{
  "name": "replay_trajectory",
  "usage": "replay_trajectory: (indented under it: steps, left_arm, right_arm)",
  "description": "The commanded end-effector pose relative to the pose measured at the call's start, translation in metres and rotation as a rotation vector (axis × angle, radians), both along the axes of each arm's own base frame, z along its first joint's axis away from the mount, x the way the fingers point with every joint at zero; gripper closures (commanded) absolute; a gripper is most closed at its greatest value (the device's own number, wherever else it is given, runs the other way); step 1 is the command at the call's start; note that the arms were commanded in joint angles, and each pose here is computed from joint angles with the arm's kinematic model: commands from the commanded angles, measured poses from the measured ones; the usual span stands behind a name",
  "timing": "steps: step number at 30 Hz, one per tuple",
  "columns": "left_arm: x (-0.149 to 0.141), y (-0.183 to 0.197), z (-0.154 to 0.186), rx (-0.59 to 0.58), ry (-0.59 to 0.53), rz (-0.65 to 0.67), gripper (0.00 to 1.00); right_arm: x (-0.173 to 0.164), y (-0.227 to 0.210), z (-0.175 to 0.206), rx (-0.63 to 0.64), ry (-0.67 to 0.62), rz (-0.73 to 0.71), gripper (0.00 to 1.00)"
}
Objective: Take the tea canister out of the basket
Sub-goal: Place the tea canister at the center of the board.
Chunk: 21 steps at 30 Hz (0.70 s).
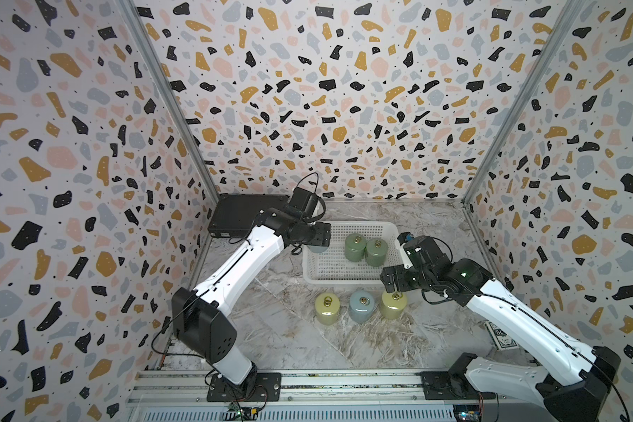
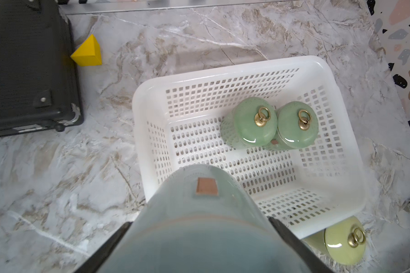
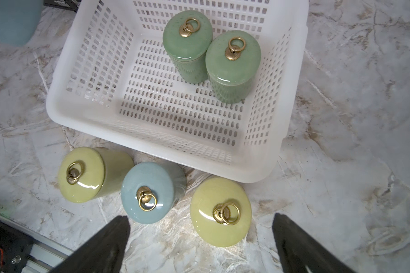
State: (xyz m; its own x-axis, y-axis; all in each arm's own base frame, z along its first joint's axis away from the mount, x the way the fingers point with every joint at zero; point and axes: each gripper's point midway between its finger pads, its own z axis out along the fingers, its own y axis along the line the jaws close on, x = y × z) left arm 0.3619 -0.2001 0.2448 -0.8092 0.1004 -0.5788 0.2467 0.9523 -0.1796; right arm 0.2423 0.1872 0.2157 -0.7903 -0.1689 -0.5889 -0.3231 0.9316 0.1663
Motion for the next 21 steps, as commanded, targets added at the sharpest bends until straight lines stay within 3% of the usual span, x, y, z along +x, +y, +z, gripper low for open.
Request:
replay_trajectory:
  steps: [1,10,21]
  left_arm:
    - [-0.017,0.015,0.019,-0.015,-0.054,0.047,0.22]
    - [-0.076,0.054,-0.005,-0.007,-0.012,0.123,0.21]
    - [-0.120,0.058,-0.078,0.005,0.072,0.143,0.22]
  right_arm:
    - [0.004,0.013,0.002,0.031,-0.004,0.044,0.01]
    - [0.015,0.042,0.000,0.061,0.031,0.124,0.01]
    - [0.021,0.058,-0.002,0.081,0.058,0.157,0.01]
